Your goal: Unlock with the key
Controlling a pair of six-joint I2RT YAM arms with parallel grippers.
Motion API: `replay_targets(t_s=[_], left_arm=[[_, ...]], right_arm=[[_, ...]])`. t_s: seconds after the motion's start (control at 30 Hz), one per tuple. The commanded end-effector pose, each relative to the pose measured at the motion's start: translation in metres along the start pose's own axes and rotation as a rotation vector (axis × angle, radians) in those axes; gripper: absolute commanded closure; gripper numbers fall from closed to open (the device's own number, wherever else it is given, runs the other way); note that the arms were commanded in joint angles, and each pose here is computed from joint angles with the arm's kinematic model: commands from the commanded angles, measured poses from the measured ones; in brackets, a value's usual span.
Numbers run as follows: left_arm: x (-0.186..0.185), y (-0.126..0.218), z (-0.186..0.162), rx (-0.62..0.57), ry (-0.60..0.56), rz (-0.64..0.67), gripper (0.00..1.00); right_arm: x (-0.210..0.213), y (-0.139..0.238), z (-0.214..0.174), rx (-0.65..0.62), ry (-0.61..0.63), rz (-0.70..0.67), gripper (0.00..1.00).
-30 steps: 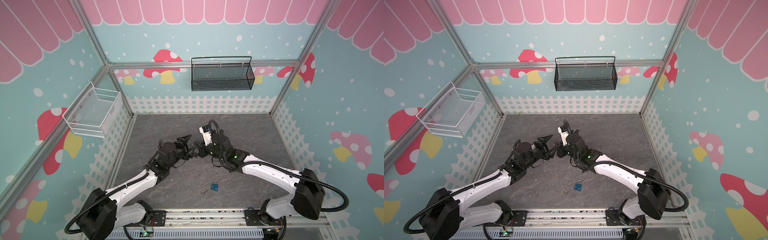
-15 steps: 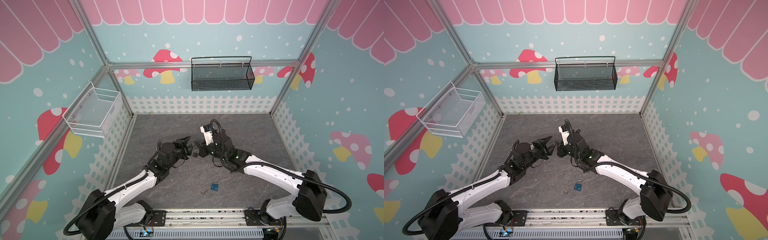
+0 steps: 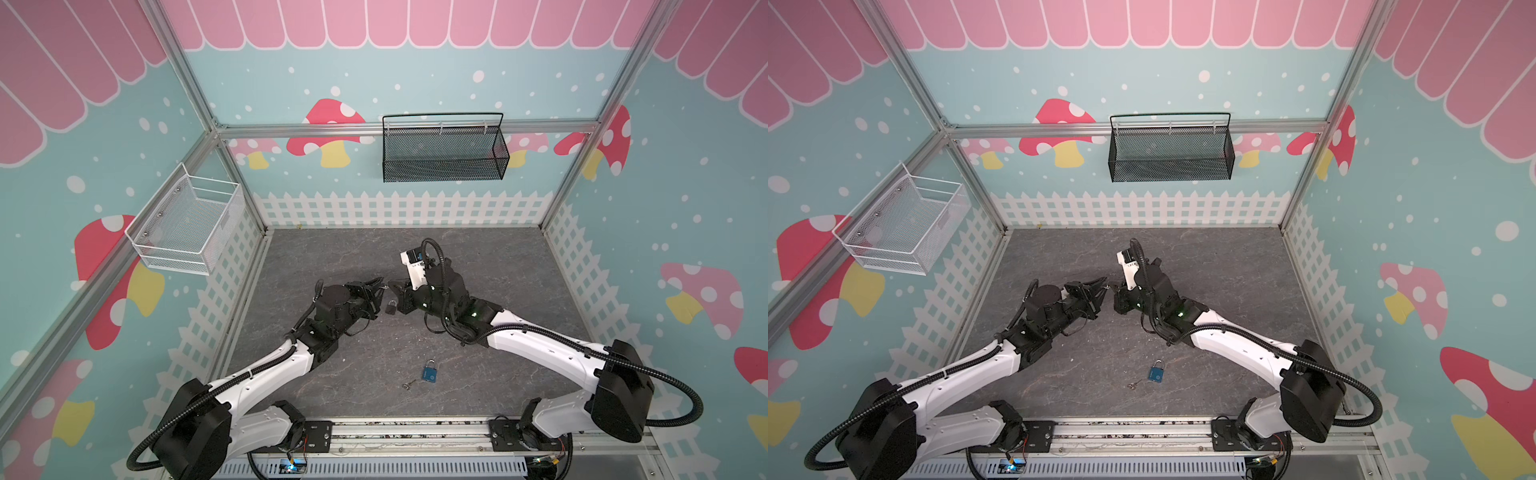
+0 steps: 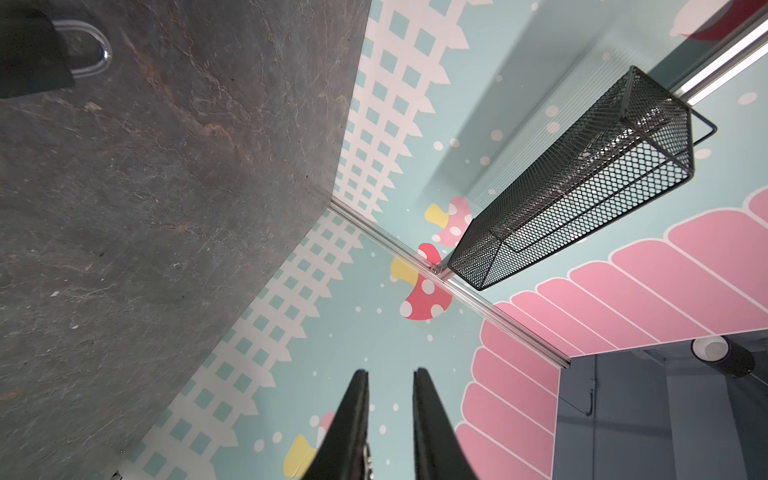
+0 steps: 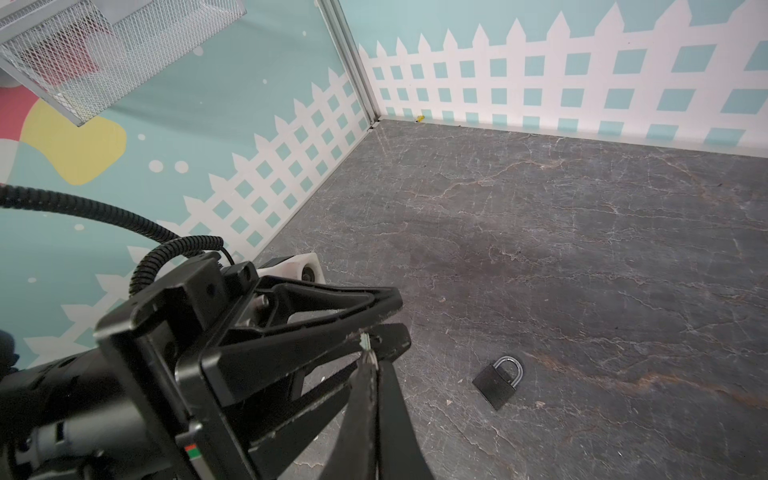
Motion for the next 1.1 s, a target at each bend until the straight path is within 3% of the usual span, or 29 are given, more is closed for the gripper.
replay_targets(t_s=[0.0, 0.27, 0.47, 0.53, 0.63, 0.73, 0.87, 1.07], left_arm=[[-0.005, 0.001, -0.005, 0.014, 0.004, -0.003, 0.83], [-0.011, 0.004, -0.004, 0.003, -0.024, -0.016, 1.00], [-0.022, 0.006, -0.004, -0.007, -0.066, -0.043, 1.00], [-0.029, 0.007, -0.005, -0.015, -0.099, -0.069, 1.00], [-0.045, 0.009, -0.004, -0.033, -0.174, -0.127, 1.00], [-0.064, 0.011, 0.001, -0.052, -0.296, -0.186, 1.00], [-0.092, 0.015, 0.000, -0.034, -0.529, -0.238, 1.00], [-0.127, 0.027, -0.021, -0.005, -0.997, -0.278, 1.00]], right_arm=[[0.007, 0.008, 0.014, -0.048, -0.012, 0.022, 1.00], [0.009, 0.010, 0.015, -0.050, -0.013, 0.029, 1.00], [0.011, 0.014, 0.017, -0.054, -0.010, 0.033, 1.00], [0.011, 0.016, 0.018, -0.052, -0.013, 0.030, 0.97], [0.011, 0.021, 0.019, -0.042, -0.019, 0.025, 0.84], [0.009, 0.027, 0.022, -0.019, -0.046, 0.035, 0.72], [0.012, 0.039, 0.031, 0.046, -0.116, 0.148, 0.51], [0.016, 0.051, 0.048, 0.162, -0.224, 0.353, 0.50]])
Point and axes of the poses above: each gripper's point midway between its finger pads, its own y axis back along the fingers, its own x axis along the line the jaws close on, z = x × y, the point moved 2 cm from there along y, back along the fingers, and after that the axes turned 15 degrees about -y, right-handed, at the moved point
